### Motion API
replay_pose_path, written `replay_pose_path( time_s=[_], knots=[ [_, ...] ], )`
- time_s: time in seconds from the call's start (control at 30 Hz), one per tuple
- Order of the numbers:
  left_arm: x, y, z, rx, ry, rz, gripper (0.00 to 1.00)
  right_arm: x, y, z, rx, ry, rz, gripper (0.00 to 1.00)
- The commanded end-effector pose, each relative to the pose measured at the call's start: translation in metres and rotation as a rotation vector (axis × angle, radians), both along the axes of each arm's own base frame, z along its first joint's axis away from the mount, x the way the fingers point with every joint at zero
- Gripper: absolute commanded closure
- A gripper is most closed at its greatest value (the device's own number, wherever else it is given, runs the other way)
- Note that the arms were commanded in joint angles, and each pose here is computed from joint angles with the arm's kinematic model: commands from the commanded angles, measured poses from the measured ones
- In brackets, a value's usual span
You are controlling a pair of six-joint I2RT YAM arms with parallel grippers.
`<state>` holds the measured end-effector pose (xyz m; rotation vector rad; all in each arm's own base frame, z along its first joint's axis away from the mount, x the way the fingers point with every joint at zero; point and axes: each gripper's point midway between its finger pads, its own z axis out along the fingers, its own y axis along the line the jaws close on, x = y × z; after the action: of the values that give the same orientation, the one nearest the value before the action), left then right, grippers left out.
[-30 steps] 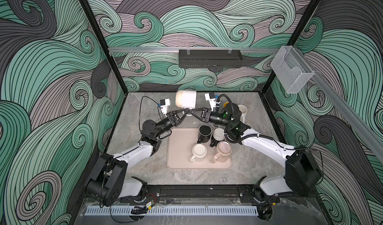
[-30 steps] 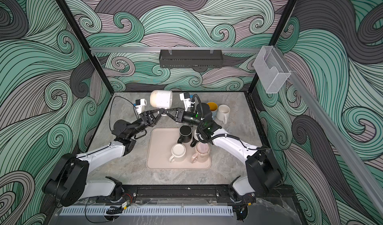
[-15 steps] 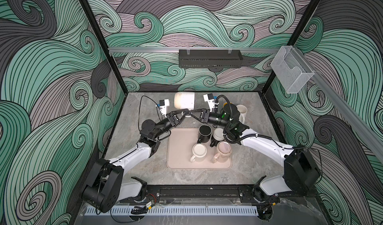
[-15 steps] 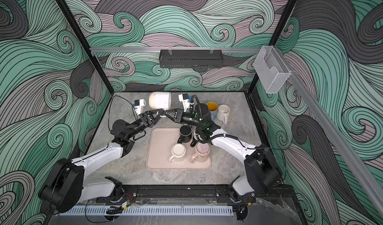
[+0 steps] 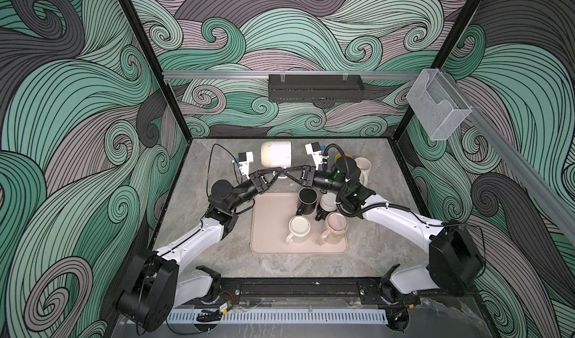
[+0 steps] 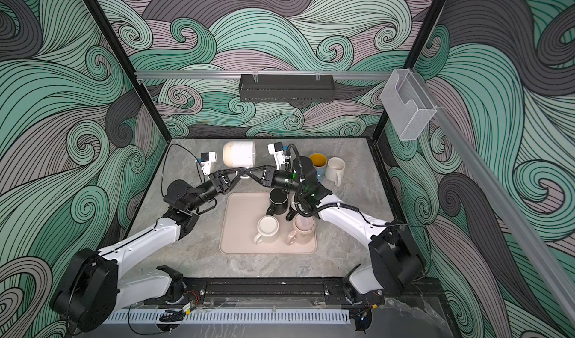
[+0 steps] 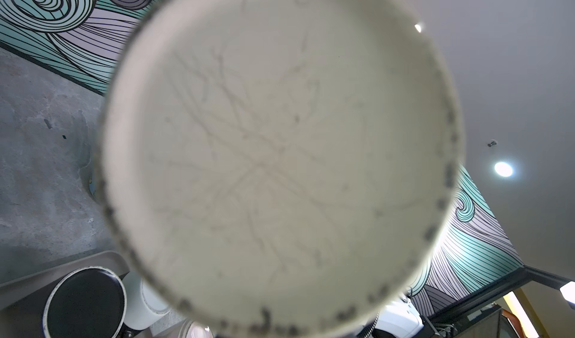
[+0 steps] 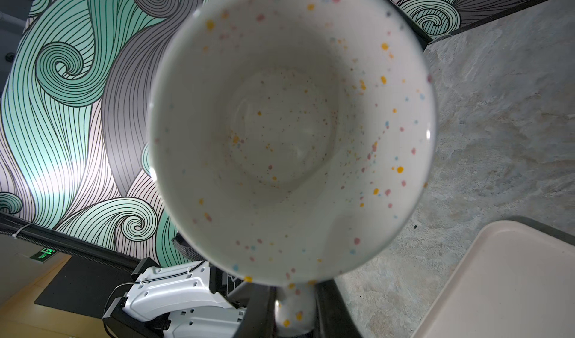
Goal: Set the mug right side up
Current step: 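Open the left gripper and draw it back while the right holds the cream mug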
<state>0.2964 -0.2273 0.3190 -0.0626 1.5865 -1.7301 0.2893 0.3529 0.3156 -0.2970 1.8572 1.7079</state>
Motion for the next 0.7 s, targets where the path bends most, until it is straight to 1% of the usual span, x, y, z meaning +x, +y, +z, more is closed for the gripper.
replay_pose_path(
  time_s=[0.0,0.1,0.2,0.23,0.27,0.37,0.53,0.57,0.6,0.67],
  knots=[
    [-0.004,0.009,0.025,-0.013,-0.112,0.033,0.67,-0.004,-0.01,0.031,0.049,-0.109,-0.014,1.0],
    [-0.003,0.009,0.024,-0.011,-0.107,0.034,0.65,-0.005,-0.011,0.03,0.044,-0.112,-0.012,1.0],
    [-0.001,0.008,0.024,-0.012,-0.104,0.032,0.68,-0.005,-0.009,0.03,0.045,-0.111,-0.002,1.0],
    [-0.001,0.008,0.022,-0.012,-0.101,0.031,0.72,-0.005,-0.008,0.03,0.047,-0.113,-0.001,1.0],
    [-0.001,0.007,0.022,-0.011,-0.1,0.028,0.8,-0.005,-0.008,0.03,0.049,-0.112,0.0,1.0],
    [-0.001,0.006,0.02,-0.008,-0.092,0.017,1.0,-0.005,-0.006,0.031,0.051,-0.115,0.011,1.0],
    [-0.001,0.005,0.015,-0.01,-0.082,0.011,1.0,-0.003,-0.003,0.036,0.085,-0.115,0.022,1.0],
    [-0.001,0.005,0.014,-0.016,-0.083,0.007,1.0,-0.003,-0.003,0.038,0.099,-0.118,0.025,0.98],
    [-0.002,0.004,0.016,-0.024,-0.084,0.003,1.0,-0.003,-0.001,0.041,0.113,-0.117,0.028,0.89],
    [-0.002,0.003,0.016,-0.034,-0.086,-0.002,1.0,-0.003,0.003,0.045,0.133,-0.12,0.038,0.82]
  ],
)
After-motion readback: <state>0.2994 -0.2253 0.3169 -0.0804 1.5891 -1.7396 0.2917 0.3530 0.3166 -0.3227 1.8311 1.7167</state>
